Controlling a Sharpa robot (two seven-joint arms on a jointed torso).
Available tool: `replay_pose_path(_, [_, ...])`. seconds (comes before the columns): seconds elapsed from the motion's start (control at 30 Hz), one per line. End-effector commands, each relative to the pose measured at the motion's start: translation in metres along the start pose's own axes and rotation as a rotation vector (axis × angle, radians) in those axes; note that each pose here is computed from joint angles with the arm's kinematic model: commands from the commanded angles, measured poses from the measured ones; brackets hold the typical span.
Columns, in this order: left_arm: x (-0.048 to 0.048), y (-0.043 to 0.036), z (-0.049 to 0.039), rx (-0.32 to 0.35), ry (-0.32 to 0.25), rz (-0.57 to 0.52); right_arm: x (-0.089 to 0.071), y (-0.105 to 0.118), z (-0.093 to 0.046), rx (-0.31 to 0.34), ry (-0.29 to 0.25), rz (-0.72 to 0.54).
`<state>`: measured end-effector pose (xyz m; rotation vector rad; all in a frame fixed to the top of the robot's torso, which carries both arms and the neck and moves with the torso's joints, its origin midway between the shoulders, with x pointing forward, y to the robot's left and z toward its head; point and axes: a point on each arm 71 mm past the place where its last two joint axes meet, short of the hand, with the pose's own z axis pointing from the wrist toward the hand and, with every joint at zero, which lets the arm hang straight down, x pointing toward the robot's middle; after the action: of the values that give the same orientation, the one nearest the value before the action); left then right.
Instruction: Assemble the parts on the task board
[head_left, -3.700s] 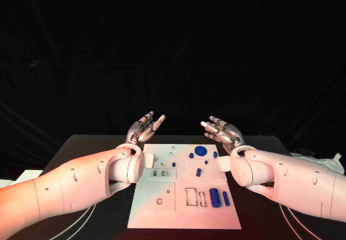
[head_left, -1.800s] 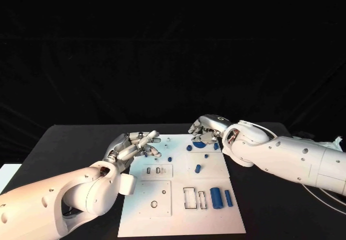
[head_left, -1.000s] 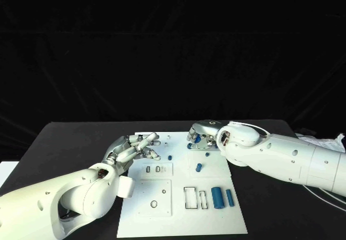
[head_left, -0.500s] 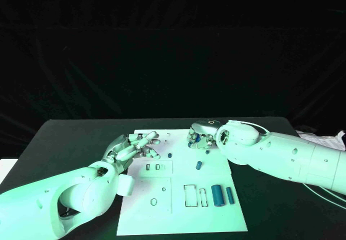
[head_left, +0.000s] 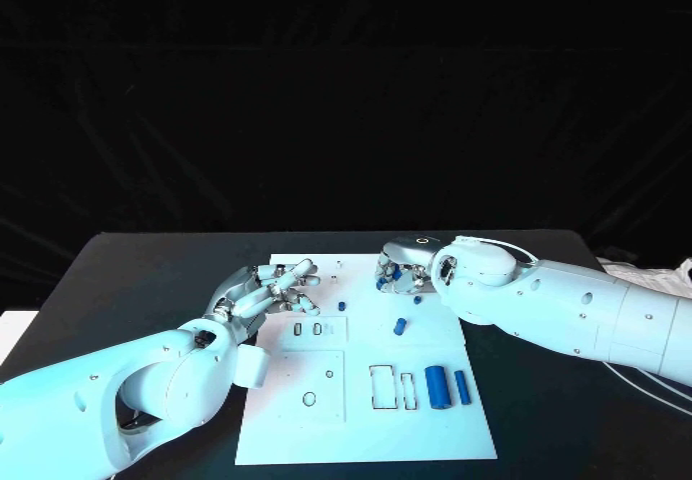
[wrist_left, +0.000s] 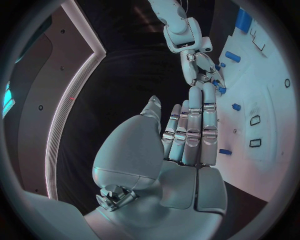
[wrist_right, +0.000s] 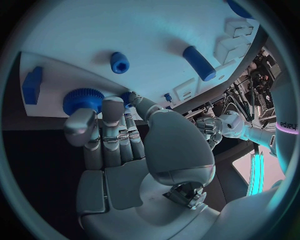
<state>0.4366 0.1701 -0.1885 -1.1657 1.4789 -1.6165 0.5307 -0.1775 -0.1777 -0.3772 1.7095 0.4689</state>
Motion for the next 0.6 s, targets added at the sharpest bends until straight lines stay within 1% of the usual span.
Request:
replay_pose_path(0.03, [0.0012, -0.0004, 0.0004, -0.005, 0.016, -0.019, 0.004, 0.0, 0.0, 0.018, 0.022, -0.029])
replay_pose_path(0.1, [0.0011, -0.0003, 0.0004, -0.007, 0.016, -0.021, 0.003, 0.0, 0.0, 0.018, 0.006, -0.028])
replay_pose_path(0.13, [0.001, -0.0002, 0.0004, -0.007, 0.016, -0.021, 0.002, 0.0, 0.0, 0.018, -0.011, -0.027])
replay_pose_path(0.27, [0.0004, -0.0001, 0.0004, -0.01, 0.015, -0.021, -0.004, 0.001, -0.002, 0.016, -0.096, -0.017])
replay_pose_path(0.47, [0.0002, 0.0004, 0.0005, -0.015, 0.014, -0.034, -0.015, 0.005, -0.004, 0.011, -0.258, 0.019])
replay_pose_path(0.53, [0.0003, 0.0006, 0.0007, -0.017, 0.015, -0.04, -0.017, 0.006, -0.003, 0.015, -0.294, 0.029])
replay_pose_path(0.6, [0.0007, 0.0008, 0.0009, -0.02, 0.017, -0.044, -0.019, 0.007, -0.001, 0.022, -0.318, 0.035])
